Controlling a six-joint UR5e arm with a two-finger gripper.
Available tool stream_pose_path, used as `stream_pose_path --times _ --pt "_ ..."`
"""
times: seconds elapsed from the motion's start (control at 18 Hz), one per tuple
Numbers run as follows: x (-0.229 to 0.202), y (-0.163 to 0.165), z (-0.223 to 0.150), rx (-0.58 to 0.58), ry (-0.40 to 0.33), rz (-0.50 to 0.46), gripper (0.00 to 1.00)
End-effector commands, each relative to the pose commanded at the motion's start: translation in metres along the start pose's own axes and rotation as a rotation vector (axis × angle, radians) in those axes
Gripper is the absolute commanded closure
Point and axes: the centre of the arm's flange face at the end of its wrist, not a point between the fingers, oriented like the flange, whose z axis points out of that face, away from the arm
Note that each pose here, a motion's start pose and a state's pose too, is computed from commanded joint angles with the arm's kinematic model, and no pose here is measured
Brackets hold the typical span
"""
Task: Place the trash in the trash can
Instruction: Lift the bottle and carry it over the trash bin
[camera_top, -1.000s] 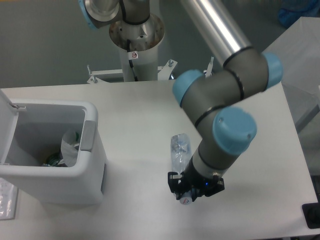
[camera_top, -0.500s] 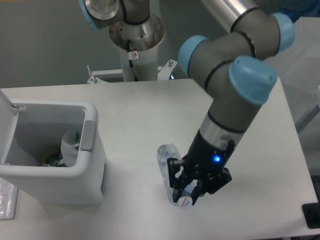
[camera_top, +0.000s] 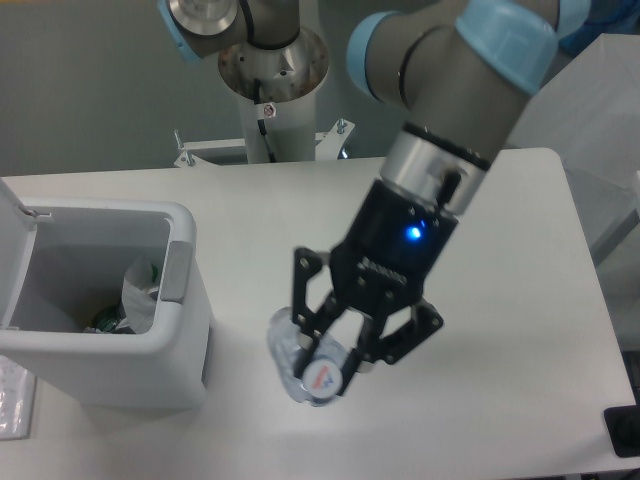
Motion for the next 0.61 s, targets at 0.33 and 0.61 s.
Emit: stream_pose_path --times 0.33,0.61 --pt "0.022 -0.008 -0.003 0.081 0.139 0.036 0.88" --pt "0.04 -0.003 0.004 0.09 0.228 -0.024 0.85"
